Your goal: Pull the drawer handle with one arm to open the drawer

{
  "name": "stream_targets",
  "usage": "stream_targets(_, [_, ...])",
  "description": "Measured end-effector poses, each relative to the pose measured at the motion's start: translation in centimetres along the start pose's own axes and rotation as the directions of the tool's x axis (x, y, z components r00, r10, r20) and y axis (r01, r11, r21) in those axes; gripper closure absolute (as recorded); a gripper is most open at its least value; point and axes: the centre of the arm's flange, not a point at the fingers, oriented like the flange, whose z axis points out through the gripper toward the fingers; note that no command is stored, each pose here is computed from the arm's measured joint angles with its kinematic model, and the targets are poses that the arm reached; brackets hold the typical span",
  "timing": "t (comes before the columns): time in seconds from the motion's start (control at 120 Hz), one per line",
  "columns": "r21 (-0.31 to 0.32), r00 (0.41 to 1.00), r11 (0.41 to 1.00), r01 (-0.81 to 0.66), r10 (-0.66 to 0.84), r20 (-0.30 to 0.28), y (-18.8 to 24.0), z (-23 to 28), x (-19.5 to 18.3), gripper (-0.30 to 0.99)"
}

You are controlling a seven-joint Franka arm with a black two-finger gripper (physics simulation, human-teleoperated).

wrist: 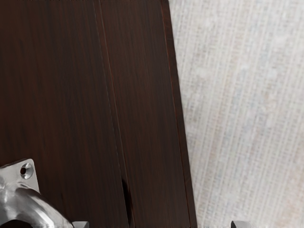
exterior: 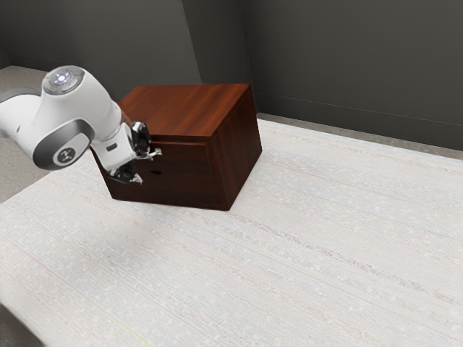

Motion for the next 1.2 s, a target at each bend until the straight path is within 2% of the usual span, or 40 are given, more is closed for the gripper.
stream_targets(0.058, [0.005,1.0,1.0,-0.002,0.002,0.0,0.2,-0.6,0.0,0.47])
stream_targets(0.108, [0.005,1.0,1.0,-0.005,0.005,0.002,0.4,-0.7,0.2,0.49])
stream_targets(0.133, [0.004,1.0,1.0,-0.006,0.006,0.003,0.6,-0.7,0.2,0.54])
stream_targets(0.275, [0.006,1.0,1.0,-0.002,0.002,0.005,1.2,-1.2,0.3,0.6])
stream_targets(0.408, [0.018,1.0,1.0,-0.001,0.001,0.01,1.3,-2.5,0.1,0.77])
stream_targets(0.45, [0.017,1.0,1.0,-0.002,0.002,0.011,1.4,-2.6,0.2,0.75])
stream_targets(0.583, [-0.001,1.0,1.0,-0.006,0.006,0.013,2.8,-2.3,0.3,0.46])
stream_targets(0.625, [-0.003,1.0,1.0,-0.005,0.005,0.013,3.1,-2.5,0.3,0.4])
stream_targets(0.675, [0.0,1.0,1.0,-0.006,0.006,0.014,3.4,-3.0,0.3,0.48])
stream_targets(0.767, [-0.001,1.0,1.0,-0.007,0.007,0.016,4.1,-3.5,0.5,0.49])
stream_targets(0.875, [-0.008,1.0,1.0,-0.005,0.005,0.017,5.0,-3.6,0.6,0.42])
stream_targets(0.975, [-0.006,1.0,1.0,-0.012,0.013,0.021,6.0,-4.4,1.0,0.43])
stream_targets(1.042, [-0.004,1.0,1.0,-0.016,0.016,0.024,6.7,-5.0,1.2,0.51])
stream_targets(1.2, [-0.004,1.0,1.0,-0.015,0.015,0.028,8.1,-5.8,1.4,0.49])
